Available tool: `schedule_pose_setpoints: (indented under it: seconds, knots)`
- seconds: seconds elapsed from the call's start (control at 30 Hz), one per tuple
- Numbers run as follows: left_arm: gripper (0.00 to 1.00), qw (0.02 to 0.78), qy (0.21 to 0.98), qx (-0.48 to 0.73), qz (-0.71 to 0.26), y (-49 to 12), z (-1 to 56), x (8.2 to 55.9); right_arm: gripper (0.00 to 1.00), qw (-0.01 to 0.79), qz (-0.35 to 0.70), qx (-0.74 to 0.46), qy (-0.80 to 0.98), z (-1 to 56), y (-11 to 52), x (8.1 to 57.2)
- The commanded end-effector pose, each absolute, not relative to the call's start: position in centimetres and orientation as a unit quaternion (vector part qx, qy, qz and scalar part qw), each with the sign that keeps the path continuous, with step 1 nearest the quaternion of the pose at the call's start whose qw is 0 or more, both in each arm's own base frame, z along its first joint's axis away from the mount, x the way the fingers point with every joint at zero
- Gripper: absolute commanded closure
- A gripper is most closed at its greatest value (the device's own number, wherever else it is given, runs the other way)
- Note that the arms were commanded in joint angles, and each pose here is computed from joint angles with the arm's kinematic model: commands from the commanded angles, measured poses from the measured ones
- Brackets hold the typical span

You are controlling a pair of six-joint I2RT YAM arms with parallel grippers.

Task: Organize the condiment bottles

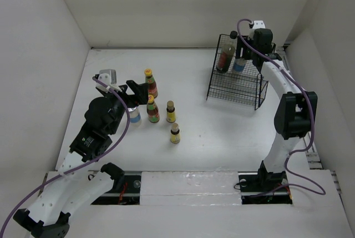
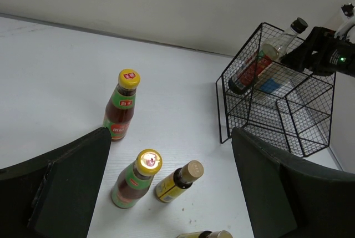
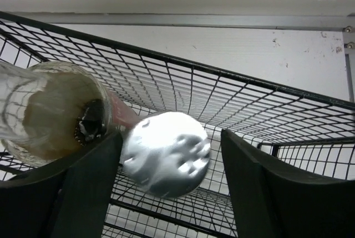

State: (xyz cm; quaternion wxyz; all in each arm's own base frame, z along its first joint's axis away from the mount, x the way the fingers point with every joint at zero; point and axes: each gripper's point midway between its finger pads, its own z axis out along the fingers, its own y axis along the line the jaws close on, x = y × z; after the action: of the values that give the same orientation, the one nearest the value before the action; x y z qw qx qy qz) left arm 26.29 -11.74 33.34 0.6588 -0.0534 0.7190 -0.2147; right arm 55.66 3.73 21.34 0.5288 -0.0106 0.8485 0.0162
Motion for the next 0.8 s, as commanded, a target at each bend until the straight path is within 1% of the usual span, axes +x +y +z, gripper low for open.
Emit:
schedule_pose_setpoints:
  seconds: [0.0, 0.1, 0.13, 0.2, 0.27, 0.3, 0.37, 0.4, 0.43, 0.47, 0.5, 0.53, 0.57, 0.6, 0.63, 0.67, 0.7, 0.73, 0.77]
  knots:
    - [0.14, 0.683, 0.694, -0.058, -0.221, -11.5, 35.6, 26.3, 0.21, 0.593, 0.011, -0.002, 0.805, 28.3, 3.7, 55.2]
    - [0.14, 0.684, 0.694, -0.063, -0.217, -11.2, 35.6, 26.4, 0.19, 0.611, 0.010, -0.001, 0.792, 30.6, 4.0, 54.4]
    - [0.14, 0.685, 0.693, -0.066, -0.214, -11.1, 35.6, 26.4, 0.19, 0.624, 0.015, -0.005, 0.781, 32.4, 4.5, 53.7]
    - [0.14, 0.688, 0.689, -0.073, -0.216, -10.8, 35.9, 26.2, 0.19, 0.636, 0.015, -0.004, 0.771, 33.8, 4.7, 52.8]
    - [0.14, 0.688, 0.691, -0.082, -0.206, -10.3, 35.5, 26.2, 0.21, 0.660, 0.018, -0.018, 0.750, 36.4, 5.6, 51.4]
    - [0.14, 0.692, 0.686, -0.096, -0.204, -9.8, 35.8, 26.1, 0.23, 0.667, 0.036, -0.035, 0.743, 36.9, 7.3, 50.7]
    - [0.14, 0.699, 0.677, -0.113, -0.202, -9.0, 36.3, 25.8, 0.36, 0.681, 0.058, -0.073, 0.726, 37.9, 9.8, 49.1]
    - [0.14, 0.701, 0.673, -0.133, -0.193, -8.3, 36.3, 25.9, 0.46, 0.680, 0.101, -0.115, 0.717, 37.9, 13.4, 47.9]
    - [0.14, 0.707, 0.666, -0.143, -0.189, -7.7, 36.7, 25.6, 0.80, 0.669, 0.125, -0.141, 0.719, 36.6, 15.4, 47.1]
    - [0.14, 0.707, 0.662, -0.162, -0.189, -7.1, 36.6, 25.3, 0.89, 0.662, 0.153, -0.168, 0.714, 35.8, 17.7, 46.4]
    - [0.14, 0.711, 0.658, -0.180, -0.172, -6.0, 36.6, 25.1, 0.92, 0.665, 0.183, -0.196, 0.697, 36.0, 20.2, 45.5]
    - [0.14, 0.714, 0.650, -0.195, -0.173, -5.5, 36.8, 24.9, 0.92, 0.637, 0.235, -0.257, 0.688, 34.5, 25.1, 43.2]
    - [0.14, 0.720, 0.640, -0.204, -0.174, -4.8, 37.4, 24.3, 0.83, 0.616, 0.257, -0.282, 0.689, 32.7, 27.8, 42.7]
    - [0.14, 0.720, 0.637, -0.213, -0.171, -4.5, 37.1, 24.2, 0.71, 0.602, 0.270, -0.314, 0.683, 31.5, 30.1, 41.6]
    - [0.14, 0.721, 0.636, -0.217, -0.167, -4.3, 37.1, 24.2, 0.60, 0.584, 0.300, -0.353, 0.667, 31.0, 33.8, 39.2]
    - [0.14, 0.724, 0.632, -0.219, -0.171, -4.1, 37.4, 23.9, 0.39, 0.574, 0.312, -0.372, 0.659, 30.5, 35.5, 38.3]
    - [0.14, 0.724, 0.631, -0.219, -0.171, -4.1, 37.4, 23.9, 0.34, 0.559, 0.315, -0.397, 0.657, 29.1, 37.1, 37.6]
    - [0.14, 0.723, 0.632, -0.216, -0.174, -4.2, 37.4, 23.9, 0.30, 0.547, 0.328, -0.420, 0.645, 28.5, 39.1, 35.7]
    - [0.14, 0.723, 0.632, -0.216, -0.174, -4.3, 37.4, 23.9, 0.23, 0.549, 0.331, -0.431, 0.635, 29.0, 39.9, 34.9]
